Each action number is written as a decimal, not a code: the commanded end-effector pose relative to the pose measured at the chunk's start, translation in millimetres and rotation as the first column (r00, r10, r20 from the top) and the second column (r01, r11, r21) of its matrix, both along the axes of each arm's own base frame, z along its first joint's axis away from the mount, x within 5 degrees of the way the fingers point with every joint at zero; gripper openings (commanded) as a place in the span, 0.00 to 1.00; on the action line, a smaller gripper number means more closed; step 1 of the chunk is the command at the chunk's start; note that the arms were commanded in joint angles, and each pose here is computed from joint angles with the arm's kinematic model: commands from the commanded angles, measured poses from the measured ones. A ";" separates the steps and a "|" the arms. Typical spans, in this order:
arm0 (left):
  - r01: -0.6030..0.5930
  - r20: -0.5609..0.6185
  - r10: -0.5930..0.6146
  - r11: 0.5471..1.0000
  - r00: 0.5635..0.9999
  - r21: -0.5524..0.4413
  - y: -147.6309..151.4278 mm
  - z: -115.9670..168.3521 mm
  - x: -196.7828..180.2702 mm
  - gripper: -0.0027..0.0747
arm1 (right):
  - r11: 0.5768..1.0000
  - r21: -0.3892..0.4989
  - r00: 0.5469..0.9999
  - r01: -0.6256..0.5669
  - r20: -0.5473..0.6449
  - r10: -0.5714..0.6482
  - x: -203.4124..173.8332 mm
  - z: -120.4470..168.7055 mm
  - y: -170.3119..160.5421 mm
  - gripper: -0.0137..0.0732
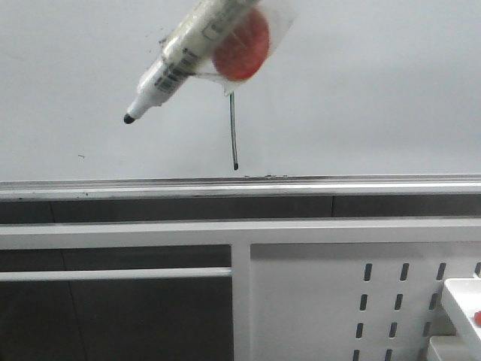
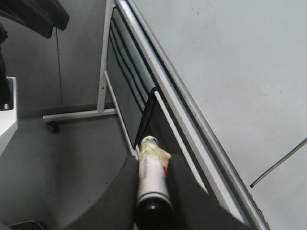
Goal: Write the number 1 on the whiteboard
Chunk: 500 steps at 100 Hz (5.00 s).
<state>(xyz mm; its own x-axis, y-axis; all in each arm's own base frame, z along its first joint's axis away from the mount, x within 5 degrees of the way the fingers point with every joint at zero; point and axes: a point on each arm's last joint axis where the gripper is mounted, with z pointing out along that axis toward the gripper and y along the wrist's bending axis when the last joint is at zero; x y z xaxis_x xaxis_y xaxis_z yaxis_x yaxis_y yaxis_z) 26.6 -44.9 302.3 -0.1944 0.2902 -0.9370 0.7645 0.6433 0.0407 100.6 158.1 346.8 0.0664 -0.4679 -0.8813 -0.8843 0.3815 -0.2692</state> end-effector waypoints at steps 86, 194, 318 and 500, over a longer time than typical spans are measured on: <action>0.424 0.075 -0.450 0.877 0.890 0.229 -57.8 71.5 40.4 0.40 | 0.978 0.075 0.974 -0.196 0.133 0.185 -13.9 72.5 43.2 0.07; 0.444 0.014 -0.452 0.881 0.892 0.164 -69.6 68.1 52.1 0.25 | 0.964 0.056 0.959 -0.258 0.131 0.249 -26.5 71.0 47.7 0.07; 0.431 0.032 -0.437 0.894 0.899 0.119 -71.2 71.9 53.1 0.01 | 0.966 0.047 0.957 -0.256 0.151 0.246 -25.6 71.3 47.5 0.43; -0.481 -0.113 0.489 0.741 0.865 -0.468 -136.8 -23.8 156.7 0.01 | 0.938 0.150 0.932 0.312 0.144 -0.333 -48.6 -32.8 -121.8 0.10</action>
<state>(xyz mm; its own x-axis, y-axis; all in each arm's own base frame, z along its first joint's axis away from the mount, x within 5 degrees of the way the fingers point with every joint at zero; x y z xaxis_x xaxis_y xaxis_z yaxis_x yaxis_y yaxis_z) 176.1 -181.5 259.4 -0.2631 -0.2502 -0.9318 0.3518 0.8745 -0.3341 51.7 36.0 302.6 0.0250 -0.4079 -0.9127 -0.6714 0.6696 -0.3176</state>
